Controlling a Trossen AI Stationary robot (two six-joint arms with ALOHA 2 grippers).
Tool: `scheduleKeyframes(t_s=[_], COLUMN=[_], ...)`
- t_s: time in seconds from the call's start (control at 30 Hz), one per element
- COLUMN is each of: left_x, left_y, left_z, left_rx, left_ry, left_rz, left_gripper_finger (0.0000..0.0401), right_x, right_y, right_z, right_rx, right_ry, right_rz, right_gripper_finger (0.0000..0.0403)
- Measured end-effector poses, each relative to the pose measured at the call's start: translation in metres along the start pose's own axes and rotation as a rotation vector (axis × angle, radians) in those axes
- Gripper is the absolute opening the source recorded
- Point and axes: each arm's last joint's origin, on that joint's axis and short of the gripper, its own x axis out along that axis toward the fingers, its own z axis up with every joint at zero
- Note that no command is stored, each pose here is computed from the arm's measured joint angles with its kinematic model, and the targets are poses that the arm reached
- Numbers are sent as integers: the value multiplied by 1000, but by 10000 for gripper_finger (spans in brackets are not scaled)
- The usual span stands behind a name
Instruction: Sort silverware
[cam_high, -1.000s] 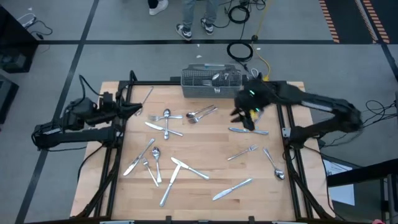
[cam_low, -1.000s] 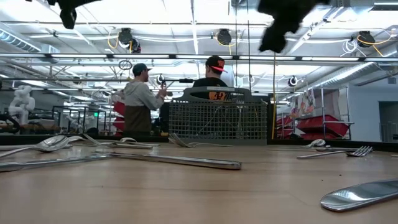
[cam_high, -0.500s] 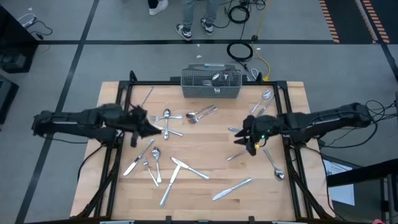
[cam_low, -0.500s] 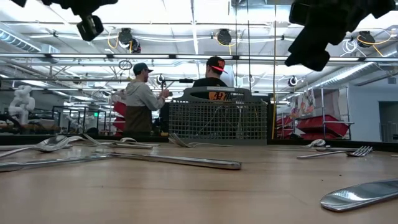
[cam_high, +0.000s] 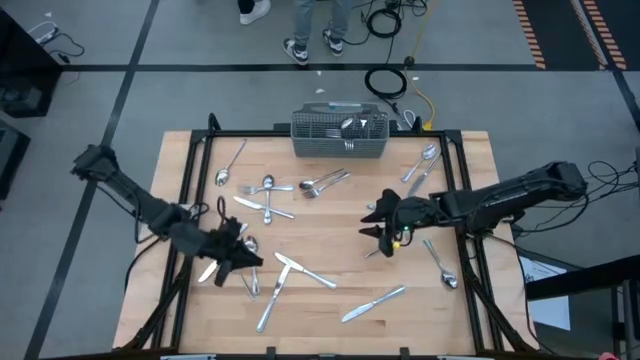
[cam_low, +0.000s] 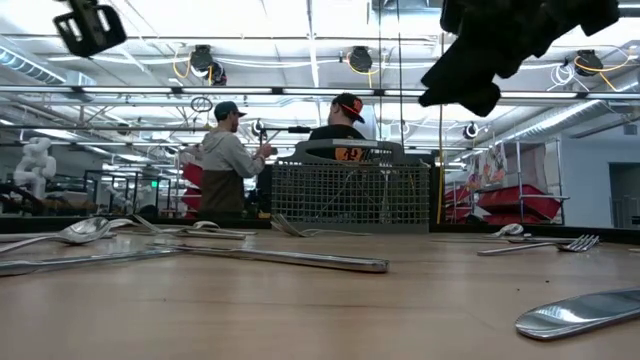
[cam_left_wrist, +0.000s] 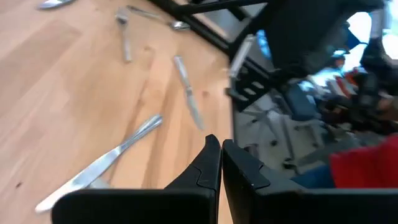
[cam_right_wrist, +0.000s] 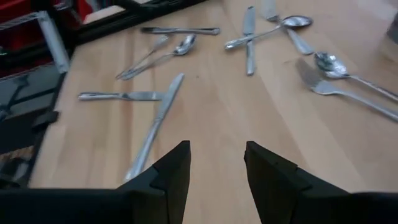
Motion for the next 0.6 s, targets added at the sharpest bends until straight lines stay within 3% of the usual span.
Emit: scheduleKeyframes(t_s=[0.17,0.37,0.6], left_x=[7,7,7], left_y=[-6,-4,-1], left_z=[-17,-22,-24], left_rx=[-2,37,110], left_ry=[-33,-48,-27], left_rz=[84,142,175], left_gripper_finger=[22,22,22], right_x=[31,71,108], right_y=[5,28,65], right_z=[-5,-5,-11], right_rx=[-15,-130,-171], right_ry=[3,-73,-63], right_rz=[-3,-75,-12], right_gripper_finger=[141,141,147])
